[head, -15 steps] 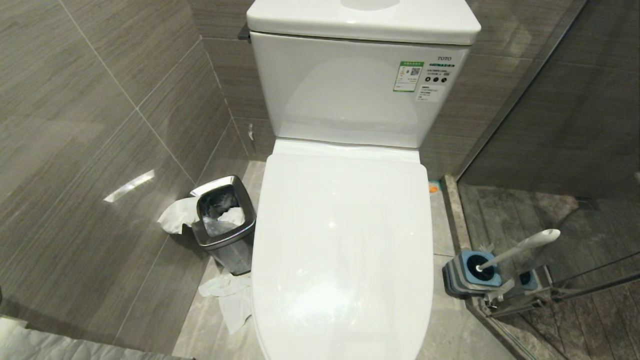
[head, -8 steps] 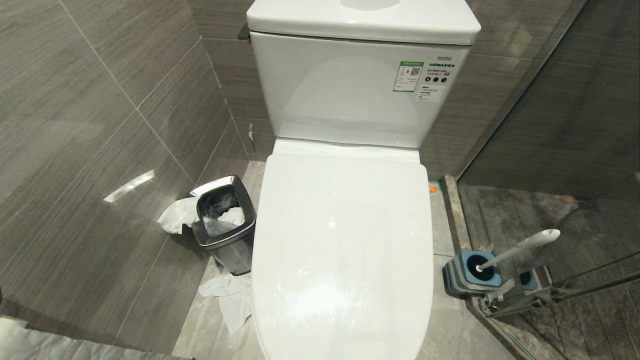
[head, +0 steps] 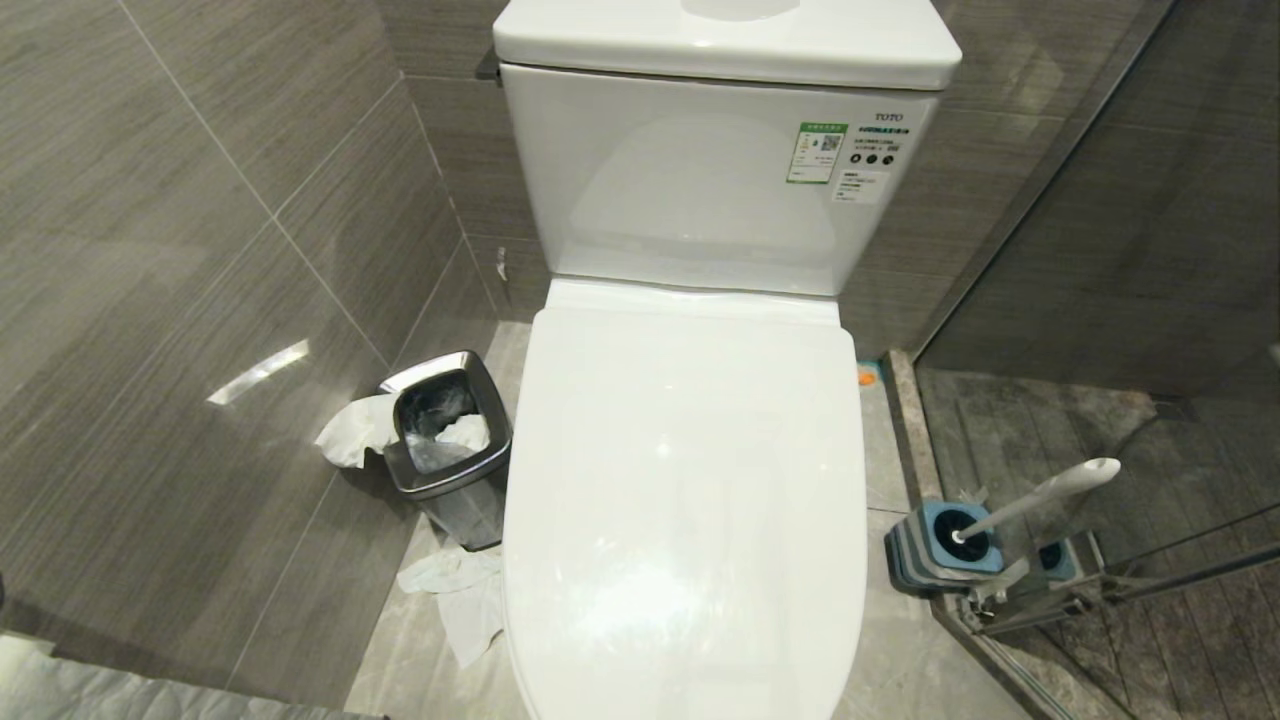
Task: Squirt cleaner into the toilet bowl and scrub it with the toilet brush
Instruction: Use the left hand to lift the toilet lid slightly
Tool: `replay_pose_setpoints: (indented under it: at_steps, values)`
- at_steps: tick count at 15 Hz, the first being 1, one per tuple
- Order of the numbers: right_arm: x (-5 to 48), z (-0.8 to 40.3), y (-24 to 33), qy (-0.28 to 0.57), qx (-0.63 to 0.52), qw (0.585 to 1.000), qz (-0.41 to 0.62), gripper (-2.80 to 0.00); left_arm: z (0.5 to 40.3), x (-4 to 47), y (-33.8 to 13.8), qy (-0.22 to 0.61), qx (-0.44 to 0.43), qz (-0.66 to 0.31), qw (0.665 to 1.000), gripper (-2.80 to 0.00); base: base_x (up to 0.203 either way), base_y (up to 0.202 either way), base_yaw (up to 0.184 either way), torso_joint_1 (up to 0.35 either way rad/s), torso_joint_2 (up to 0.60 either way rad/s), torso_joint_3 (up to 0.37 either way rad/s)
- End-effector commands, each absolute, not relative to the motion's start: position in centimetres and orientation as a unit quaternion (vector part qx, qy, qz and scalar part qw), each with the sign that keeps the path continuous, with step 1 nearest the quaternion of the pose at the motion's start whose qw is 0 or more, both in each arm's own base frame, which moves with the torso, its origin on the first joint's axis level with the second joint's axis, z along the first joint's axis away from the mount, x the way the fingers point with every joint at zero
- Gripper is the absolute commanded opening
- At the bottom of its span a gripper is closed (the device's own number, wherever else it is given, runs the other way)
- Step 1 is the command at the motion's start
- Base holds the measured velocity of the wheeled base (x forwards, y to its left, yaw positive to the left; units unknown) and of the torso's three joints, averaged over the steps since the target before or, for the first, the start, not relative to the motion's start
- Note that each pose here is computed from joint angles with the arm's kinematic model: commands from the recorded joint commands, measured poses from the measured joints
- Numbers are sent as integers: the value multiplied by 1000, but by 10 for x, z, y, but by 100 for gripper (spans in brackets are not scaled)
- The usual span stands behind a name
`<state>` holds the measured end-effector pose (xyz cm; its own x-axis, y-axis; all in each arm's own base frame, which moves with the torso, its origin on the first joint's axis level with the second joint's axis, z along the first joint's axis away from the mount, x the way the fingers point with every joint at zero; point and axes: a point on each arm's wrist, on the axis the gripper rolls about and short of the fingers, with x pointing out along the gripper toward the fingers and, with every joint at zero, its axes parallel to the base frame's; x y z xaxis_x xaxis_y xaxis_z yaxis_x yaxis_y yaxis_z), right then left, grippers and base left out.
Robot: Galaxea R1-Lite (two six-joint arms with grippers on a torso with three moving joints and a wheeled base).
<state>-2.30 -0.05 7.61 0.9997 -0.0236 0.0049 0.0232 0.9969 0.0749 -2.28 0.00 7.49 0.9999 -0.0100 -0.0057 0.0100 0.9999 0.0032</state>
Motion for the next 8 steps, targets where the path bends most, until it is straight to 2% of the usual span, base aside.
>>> replay_pose_setpoints:
  at_steps: [1, 8]
  values:
    - [-23, 76, 0, -2, 38, 999, -11, -280, 74, -23, 0, 4, 2, -5, 1000, -280, 0, 0, 0, 0, 0, 0]
    - [-23, 76, 0, -2, 38, 999, -11, -280, 74, -23, 0, 4, 2, -5, 1000, -280, 0, 0, 0, 0, 0, 0]
